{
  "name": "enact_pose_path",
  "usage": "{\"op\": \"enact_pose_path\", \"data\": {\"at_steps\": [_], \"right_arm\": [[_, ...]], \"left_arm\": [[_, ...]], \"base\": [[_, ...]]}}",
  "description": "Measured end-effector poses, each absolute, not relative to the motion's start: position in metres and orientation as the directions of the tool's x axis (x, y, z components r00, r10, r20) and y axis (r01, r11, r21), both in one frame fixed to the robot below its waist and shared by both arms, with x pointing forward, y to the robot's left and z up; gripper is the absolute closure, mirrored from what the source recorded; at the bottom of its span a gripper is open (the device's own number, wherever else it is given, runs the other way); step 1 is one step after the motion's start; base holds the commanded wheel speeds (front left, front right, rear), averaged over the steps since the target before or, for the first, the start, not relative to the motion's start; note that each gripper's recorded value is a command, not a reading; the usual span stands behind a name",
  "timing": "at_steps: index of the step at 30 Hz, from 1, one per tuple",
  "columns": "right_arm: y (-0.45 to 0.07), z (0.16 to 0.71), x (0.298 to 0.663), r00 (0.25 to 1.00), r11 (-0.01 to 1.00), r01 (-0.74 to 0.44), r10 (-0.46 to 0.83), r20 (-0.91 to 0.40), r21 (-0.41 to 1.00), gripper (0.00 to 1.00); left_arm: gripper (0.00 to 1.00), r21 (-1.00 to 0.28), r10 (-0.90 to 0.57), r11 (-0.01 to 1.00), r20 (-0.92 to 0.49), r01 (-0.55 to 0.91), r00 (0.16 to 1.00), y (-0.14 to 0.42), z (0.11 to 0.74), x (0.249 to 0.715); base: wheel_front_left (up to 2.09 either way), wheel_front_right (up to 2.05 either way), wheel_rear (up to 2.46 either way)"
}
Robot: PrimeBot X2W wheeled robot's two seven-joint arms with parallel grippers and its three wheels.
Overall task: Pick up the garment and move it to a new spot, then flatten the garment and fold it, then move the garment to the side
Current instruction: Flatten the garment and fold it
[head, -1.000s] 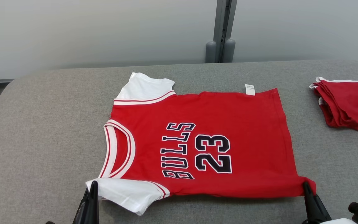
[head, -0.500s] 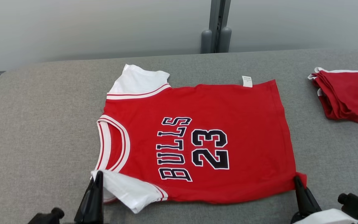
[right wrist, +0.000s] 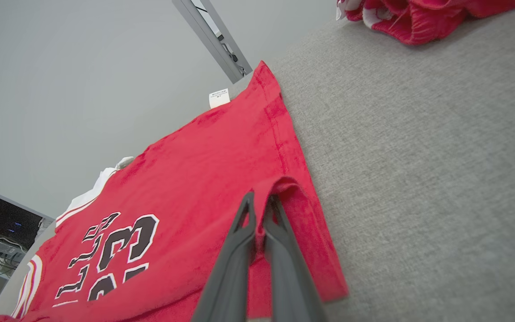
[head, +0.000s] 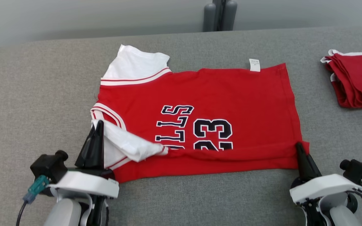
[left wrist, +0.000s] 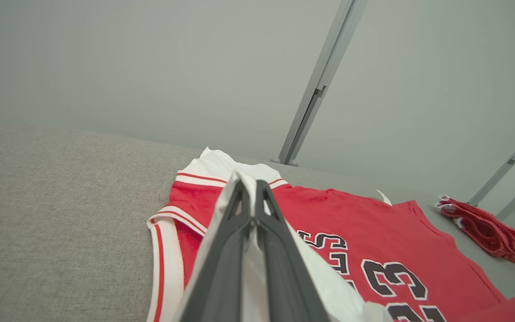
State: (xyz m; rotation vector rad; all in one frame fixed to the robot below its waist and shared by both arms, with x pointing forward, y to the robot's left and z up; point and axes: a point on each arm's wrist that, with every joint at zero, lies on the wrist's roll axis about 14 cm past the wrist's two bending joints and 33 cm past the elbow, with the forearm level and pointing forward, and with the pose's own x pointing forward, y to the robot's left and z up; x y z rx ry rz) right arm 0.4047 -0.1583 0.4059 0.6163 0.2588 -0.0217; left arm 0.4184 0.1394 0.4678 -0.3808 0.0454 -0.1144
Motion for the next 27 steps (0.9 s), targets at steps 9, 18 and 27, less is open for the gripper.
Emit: {"op": "enact_pose_path", "data": {"at_steps": [9,18,27], "right_arm": [[-0.156,0.389,0.427,0.955,0.822,0.117,0.060,-0.290,0.557,1.00],[-0.154,0.385,0.442,0.952,0.827,0.117,0.064,-0.299,0.550,0.63],[-0.148,0.400,0.461,0.964,0.817,0.088,0.075,-0.256,0.569,0.00]], "left_arm": [[1.00,-0.344,-0.134,0.934,-0.092,0.095,0.987,0.136,0.440,0.443],[1.00,-0.327,-0.138,0.940,-0.098,0.100,0.986,0.136,0.437,0.456],[0.00,-0.311,-0.141,0.945,-0.102,0.104,0.985,0.136,0.436,0.465]], "base": [[0.00,0.00,0.00],[0.00,0.00,0.00],[0.00,0.00,0.00]]}}
